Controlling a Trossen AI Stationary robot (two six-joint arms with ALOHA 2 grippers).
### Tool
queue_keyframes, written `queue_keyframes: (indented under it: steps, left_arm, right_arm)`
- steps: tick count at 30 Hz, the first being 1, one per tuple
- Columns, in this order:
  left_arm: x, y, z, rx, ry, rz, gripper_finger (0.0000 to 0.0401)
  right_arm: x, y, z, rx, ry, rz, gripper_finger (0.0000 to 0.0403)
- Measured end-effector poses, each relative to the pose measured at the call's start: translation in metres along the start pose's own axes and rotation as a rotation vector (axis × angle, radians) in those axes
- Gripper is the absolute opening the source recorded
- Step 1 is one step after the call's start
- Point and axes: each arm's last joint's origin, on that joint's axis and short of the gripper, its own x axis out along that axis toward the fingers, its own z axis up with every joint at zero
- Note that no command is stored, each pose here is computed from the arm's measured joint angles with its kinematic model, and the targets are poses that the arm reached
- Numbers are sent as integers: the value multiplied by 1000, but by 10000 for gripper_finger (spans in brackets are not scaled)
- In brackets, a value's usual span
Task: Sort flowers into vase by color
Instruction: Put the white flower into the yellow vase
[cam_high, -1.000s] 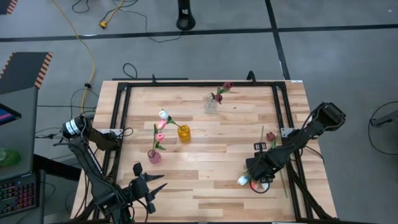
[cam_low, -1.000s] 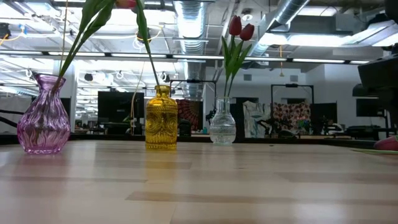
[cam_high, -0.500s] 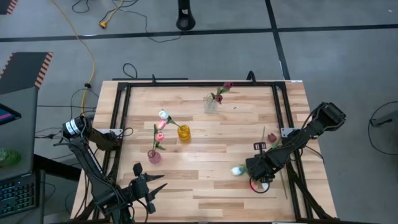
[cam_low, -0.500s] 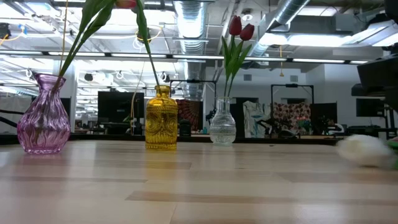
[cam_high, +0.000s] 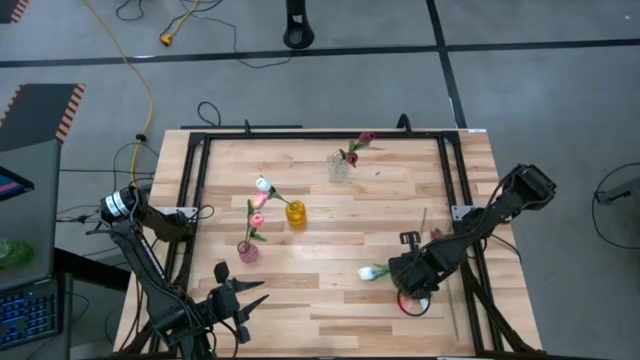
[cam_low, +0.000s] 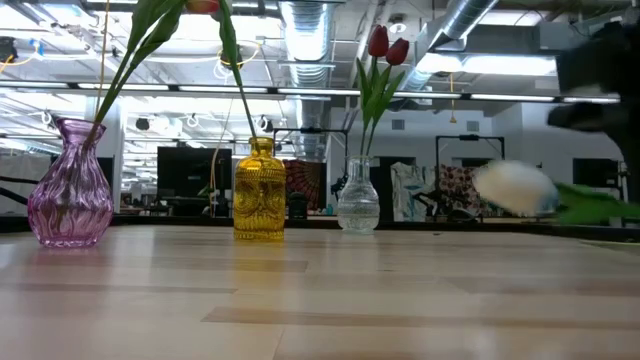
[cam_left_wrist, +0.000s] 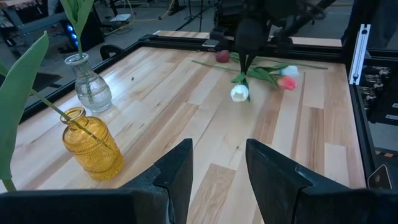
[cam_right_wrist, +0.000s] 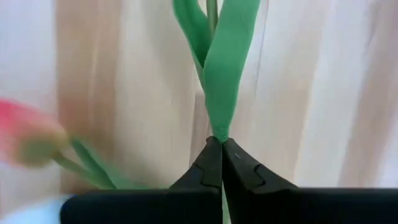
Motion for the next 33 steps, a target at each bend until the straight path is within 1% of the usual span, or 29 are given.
queue_keyframes:
  steps: [4, 11, 17, 25, 29, 33]
  left_arm:
    - [0, 0, 0, 0, 0, 0, 137]
    - [0, 0, 0, 4, 0, 0, 137]
    - [0, 0, 0, 14, 0, 0, 137]
    - [0, 0, 0, 19, -9, 3, 137]
    - [0, 0, 0, 37, -11, 5, 137]
    - [0, 0, 0, 56, -17, 7, 137]
  right_arm:
    - [-16, 2, 15, -19, -101, -42, 25]
    - [-49, 5, 42, 16, -299, -107, 27]
    - [-75, 8, 67, 23, -492, -96, 26]
    - [-103, 1, 107, 50, -880, -68, 25]
    - [-117, -10, 123, 41, -1052, -100, 26]
    - [-131, -25, 136, 48, -1219, -158, 26]
